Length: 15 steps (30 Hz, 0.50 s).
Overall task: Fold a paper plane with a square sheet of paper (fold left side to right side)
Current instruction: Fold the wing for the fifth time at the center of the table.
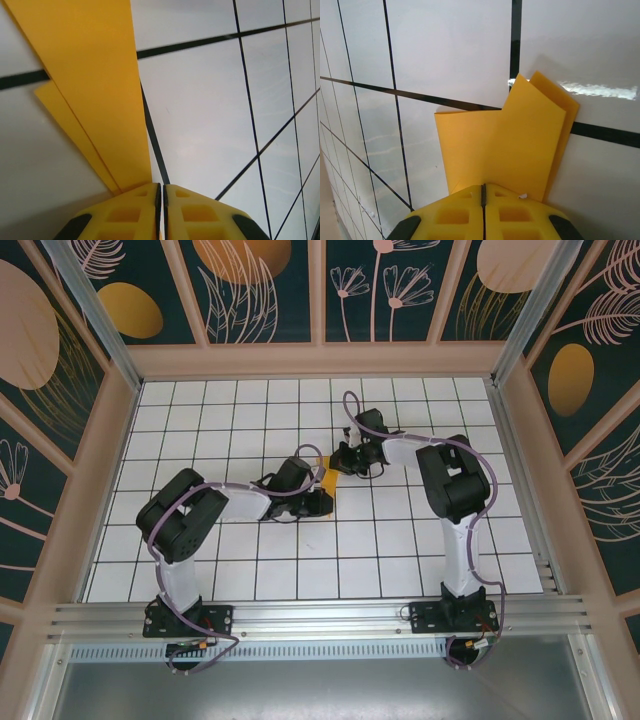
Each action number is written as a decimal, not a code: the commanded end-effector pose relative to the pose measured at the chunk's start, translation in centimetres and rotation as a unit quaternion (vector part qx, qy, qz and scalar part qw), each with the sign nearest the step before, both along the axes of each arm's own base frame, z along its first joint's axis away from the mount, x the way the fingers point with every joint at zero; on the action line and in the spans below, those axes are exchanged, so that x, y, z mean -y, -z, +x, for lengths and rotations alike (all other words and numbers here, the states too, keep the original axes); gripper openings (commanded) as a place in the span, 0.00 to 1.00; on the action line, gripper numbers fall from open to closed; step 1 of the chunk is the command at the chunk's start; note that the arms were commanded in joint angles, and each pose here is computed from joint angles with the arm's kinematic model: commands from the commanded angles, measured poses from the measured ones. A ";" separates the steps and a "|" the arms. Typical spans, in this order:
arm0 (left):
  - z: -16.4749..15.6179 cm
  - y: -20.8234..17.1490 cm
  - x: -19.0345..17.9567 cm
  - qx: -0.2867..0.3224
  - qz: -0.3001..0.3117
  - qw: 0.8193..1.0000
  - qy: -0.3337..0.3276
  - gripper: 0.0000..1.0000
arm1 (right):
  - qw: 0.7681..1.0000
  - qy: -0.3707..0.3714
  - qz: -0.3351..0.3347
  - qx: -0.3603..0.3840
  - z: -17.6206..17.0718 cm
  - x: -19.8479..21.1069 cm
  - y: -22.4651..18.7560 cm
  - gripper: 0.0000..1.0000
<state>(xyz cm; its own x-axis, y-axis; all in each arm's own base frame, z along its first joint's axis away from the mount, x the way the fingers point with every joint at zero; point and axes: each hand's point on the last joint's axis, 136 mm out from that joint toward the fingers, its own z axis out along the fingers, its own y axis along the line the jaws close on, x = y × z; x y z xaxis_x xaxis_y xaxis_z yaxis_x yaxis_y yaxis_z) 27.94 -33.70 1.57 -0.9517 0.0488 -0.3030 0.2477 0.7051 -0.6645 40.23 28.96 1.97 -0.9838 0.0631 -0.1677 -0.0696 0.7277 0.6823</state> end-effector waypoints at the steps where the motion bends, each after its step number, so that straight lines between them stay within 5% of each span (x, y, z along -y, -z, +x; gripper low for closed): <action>1: -6.5 3.7 -2.3 -0.090 0.066 0.992 0.051 0.15 | 0.999 0.019 -0.043 0.007 1.4 1.6 2.3 0.09; 10: -7.7 3.4 -2.0 -0.092 0.057 0.992 0.071 0.16 | 0.999 0.013 -0.031 0.011 1.3 1.1 1.9 0.09; 15: -6.8 1.6 -1.6 -0.065 0.046 0.995 0.068 0.15 | 0.999 -0.001 0.011 0.048 1.9 -0.2 -1.7 0.11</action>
